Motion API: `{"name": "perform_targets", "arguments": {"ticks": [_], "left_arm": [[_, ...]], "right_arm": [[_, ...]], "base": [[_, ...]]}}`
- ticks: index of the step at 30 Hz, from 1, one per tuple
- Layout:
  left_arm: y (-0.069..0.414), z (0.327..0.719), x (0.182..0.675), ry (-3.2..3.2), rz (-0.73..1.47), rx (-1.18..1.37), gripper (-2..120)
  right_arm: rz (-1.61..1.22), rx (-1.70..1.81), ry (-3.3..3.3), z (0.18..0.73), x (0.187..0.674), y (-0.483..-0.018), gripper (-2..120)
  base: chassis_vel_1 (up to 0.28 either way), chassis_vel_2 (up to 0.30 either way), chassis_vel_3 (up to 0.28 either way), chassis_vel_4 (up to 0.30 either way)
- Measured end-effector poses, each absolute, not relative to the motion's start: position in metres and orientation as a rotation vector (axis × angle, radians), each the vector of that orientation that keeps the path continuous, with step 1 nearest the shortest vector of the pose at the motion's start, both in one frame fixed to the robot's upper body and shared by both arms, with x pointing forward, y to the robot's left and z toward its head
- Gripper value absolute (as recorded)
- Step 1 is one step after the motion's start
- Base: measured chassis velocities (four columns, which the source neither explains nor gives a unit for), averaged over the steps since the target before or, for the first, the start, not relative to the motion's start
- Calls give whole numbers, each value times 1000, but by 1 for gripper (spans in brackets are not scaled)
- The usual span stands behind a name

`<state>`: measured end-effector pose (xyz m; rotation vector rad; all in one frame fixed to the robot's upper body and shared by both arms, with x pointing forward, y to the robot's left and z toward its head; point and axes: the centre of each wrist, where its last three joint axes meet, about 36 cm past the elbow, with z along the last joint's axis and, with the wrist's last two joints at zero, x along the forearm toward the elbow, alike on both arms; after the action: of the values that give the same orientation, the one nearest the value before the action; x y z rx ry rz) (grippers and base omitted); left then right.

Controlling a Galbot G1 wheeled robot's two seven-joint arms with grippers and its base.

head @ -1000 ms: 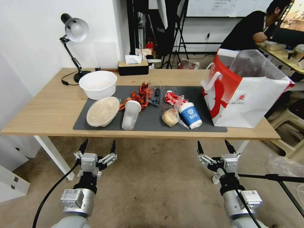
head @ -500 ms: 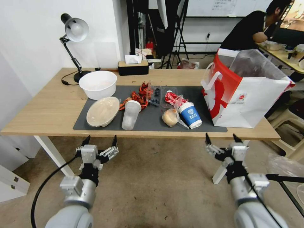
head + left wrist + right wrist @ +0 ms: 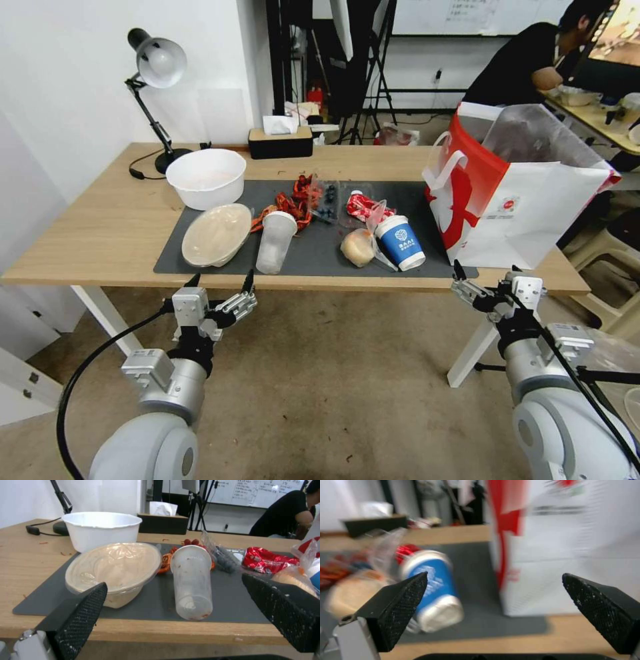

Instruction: Pick up the trash from the table and place it into the takeout bag.

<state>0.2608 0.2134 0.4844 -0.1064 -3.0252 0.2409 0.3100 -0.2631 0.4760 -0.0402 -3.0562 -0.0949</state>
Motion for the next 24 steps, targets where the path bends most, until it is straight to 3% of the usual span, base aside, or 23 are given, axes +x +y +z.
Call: {"name": "perform_targets", "arguments": {"ticks": [24], "left_arm": [[213, 478, 256, -3062, 233, -89, 100]], "right_arm": [[-213, 250, -3026, 442, 364, -271, 100]], "base": [[0, 0, 0, 0]]}}
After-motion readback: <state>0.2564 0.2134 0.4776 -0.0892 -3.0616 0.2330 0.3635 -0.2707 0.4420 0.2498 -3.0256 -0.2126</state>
